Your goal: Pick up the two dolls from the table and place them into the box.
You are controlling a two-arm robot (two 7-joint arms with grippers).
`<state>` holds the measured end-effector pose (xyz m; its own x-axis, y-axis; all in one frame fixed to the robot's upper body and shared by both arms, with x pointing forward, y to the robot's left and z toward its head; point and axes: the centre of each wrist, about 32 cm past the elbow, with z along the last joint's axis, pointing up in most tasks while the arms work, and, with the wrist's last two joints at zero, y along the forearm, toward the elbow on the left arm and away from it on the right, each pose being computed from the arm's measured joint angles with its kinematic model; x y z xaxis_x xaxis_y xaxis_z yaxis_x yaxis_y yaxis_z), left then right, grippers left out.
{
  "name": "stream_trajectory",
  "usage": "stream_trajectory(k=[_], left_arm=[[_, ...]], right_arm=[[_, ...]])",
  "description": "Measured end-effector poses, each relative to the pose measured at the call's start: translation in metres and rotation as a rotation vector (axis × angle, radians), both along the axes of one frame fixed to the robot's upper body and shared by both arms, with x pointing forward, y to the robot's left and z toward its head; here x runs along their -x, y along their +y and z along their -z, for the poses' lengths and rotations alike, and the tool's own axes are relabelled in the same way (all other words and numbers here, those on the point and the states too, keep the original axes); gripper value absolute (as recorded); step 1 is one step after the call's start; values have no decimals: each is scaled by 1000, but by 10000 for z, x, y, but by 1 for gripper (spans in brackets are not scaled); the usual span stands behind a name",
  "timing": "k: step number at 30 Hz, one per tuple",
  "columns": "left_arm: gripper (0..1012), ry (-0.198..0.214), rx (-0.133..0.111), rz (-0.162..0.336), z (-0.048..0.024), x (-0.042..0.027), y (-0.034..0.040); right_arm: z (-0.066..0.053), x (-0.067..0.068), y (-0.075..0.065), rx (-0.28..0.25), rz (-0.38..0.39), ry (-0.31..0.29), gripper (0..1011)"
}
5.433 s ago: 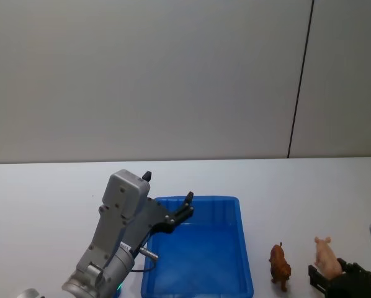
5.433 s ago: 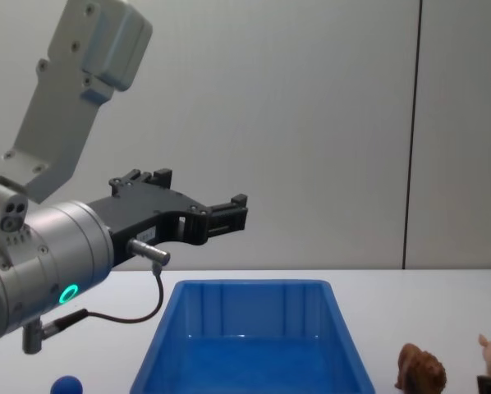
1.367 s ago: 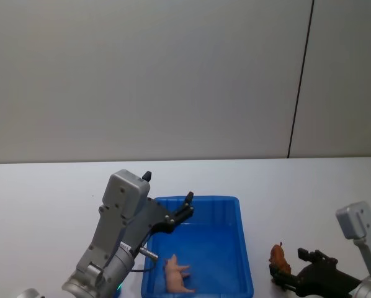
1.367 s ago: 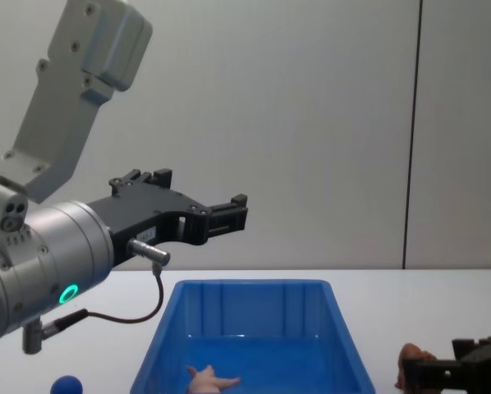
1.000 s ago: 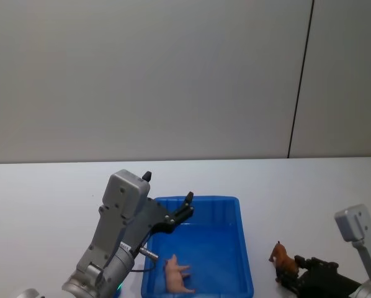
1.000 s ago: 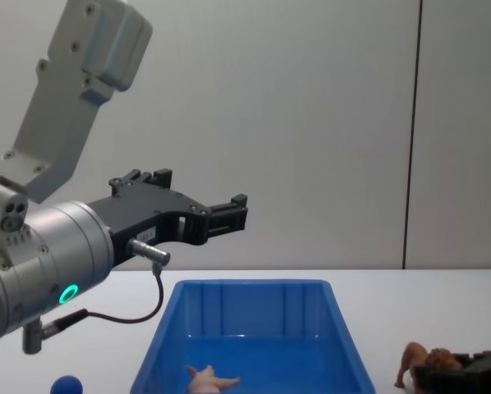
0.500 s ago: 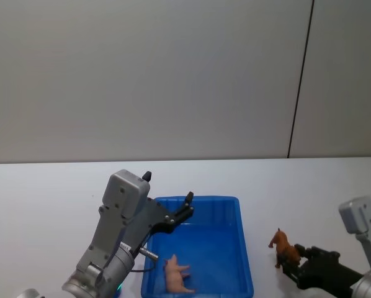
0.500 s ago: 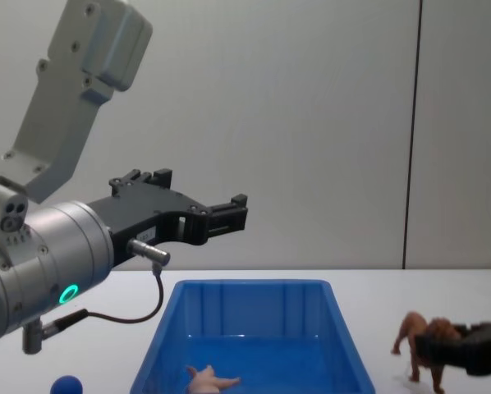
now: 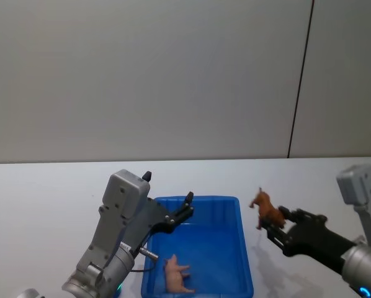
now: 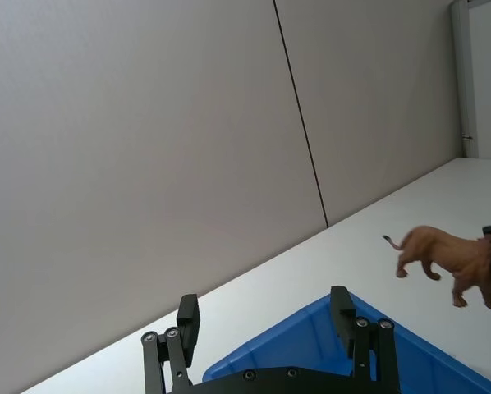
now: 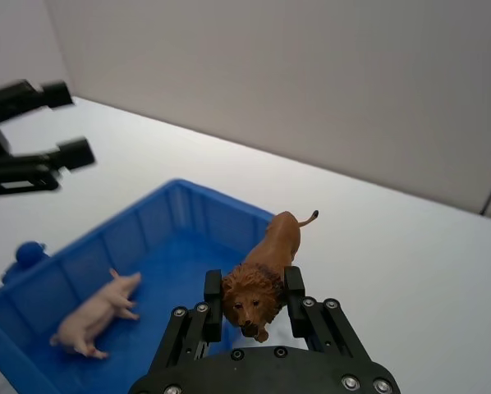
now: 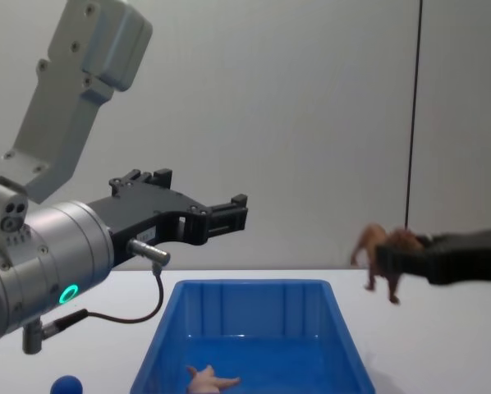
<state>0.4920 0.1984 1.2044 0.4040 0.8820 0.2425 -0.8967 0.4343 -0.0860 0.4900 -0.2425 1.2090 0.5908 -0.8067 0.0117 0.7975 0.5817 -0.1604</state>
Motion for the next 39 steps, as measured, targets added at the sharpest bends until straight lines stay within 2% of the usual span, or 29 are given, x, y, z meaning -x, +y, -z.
stream_trajectory(k=[7, 13, 15, 19, 21, 28, 31, 39], left_arm=[[1001, 0, 0, 0, 0, 0, 0], [1001, 0, 0, 0, 0, 0, 0], [1001, 0, 0, 0, 0, 0, 0], [1001, 0, 0, 0, 0, 0, 0], [1001, 0, 0, 0, 0, 0, 0], [1001, 0, 0, 0, 0, 0, 0], [1001, 0, 0, 0, 0, 0, 0], [1001, 0, 0, 0, 0, 0, 0]], right_arm=[[-166, -95, 150, -24, -83, -34, 429], [-227, -189, 315, -30, -154, -10, 448], [-227, -222, 381, -32, -176, 2, 538], [-228, -263, 461, -31, -205, 19, 638], [-229, -284, 496, -31, -216, 26, 720], [-231, -308, 506, -31, -229, 32, 902], [-233, -313, 455, -34, -226, 32, 992], [-226, -274, 274, -46, -208, 21, 1001]])
